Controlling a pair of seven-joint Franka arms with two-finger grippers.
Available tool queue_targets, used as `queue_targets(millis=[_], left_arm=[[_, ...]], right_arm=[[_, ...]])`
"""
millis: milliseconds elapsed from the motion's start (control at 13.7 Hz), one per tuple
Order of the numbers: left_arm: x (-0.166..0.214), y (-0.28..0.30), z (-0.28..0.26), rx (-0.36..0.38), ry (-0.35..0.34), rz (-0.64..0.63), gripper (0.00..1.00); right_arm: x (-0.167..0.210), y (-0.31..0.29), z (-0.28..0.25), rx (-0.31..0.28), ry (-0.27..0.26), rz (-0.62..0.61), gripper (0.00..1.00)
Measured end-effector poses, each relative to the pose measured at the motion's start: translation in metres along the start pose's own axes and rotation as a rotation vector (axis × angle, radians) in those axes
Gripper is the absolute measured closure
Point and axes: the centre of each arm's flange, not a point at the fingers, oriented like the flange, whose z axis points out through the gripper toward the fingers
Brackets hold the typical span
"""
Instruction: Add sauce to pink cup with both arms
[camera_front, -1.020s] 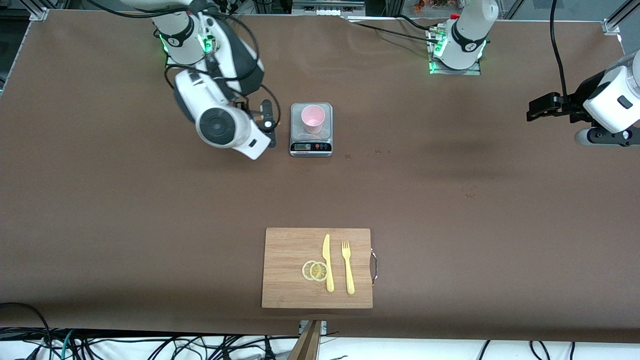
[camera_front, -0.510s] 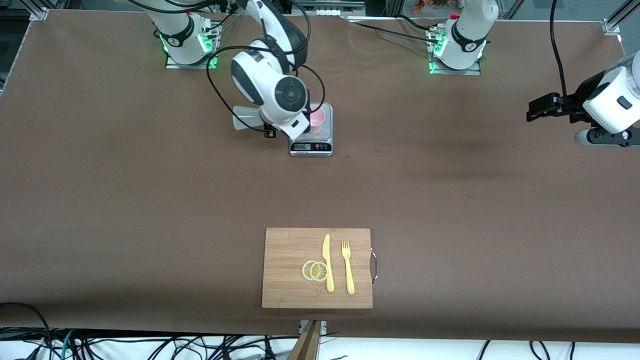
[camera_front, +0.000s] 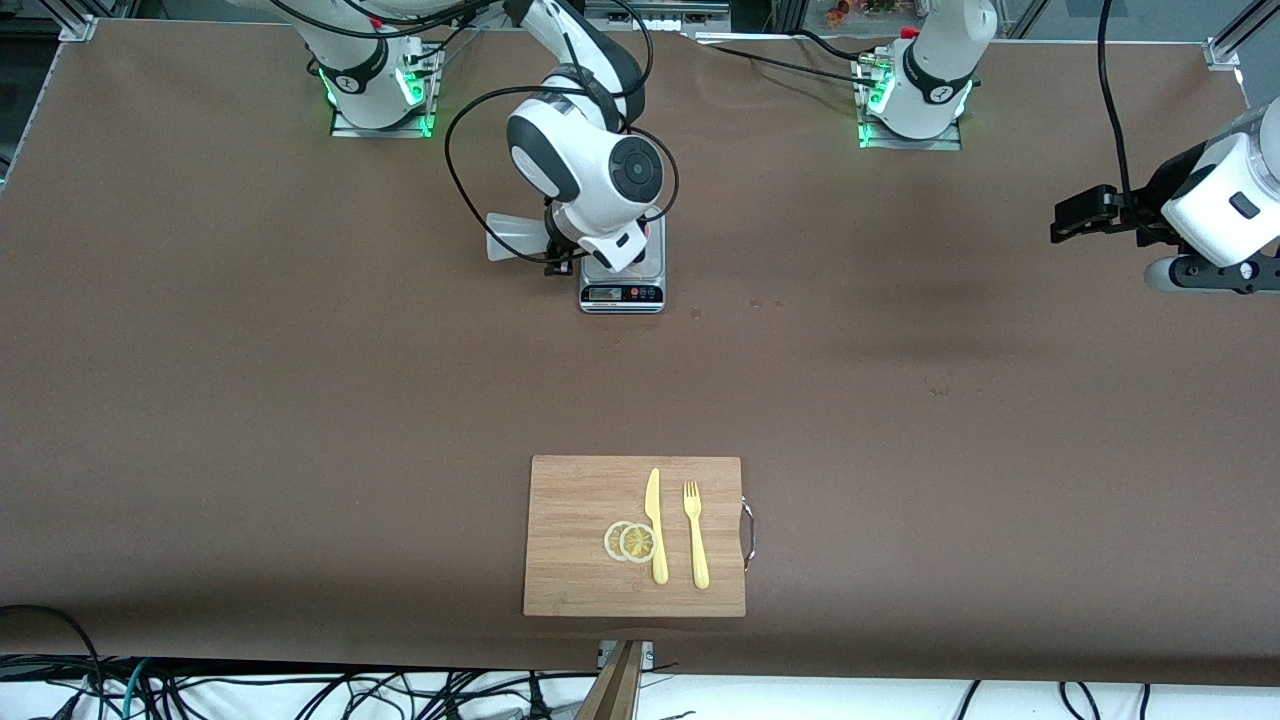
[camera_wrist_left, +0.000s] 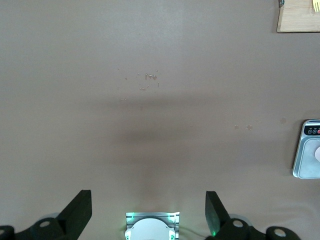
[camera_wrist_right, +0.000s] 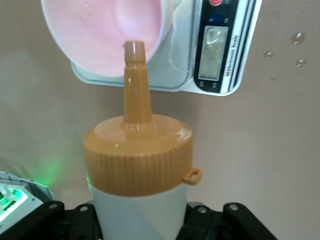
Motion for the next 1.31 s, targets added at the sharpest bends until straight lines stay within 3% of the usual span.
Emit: queue_targets(millis=[729,1312], left_arm=[[0.002,0.000,0.002,0.000,-0.004,0.000,0.00],[0.002,0.000,0.002,0.000,-0.004,0.003,0.00]], right_arm=[[-0.004,0.015,0.009,-0.036,-0.067,0.003,0.73],[0.006,-0.003,-0.003,-0.026,-0.138,-0.020,0.73]])
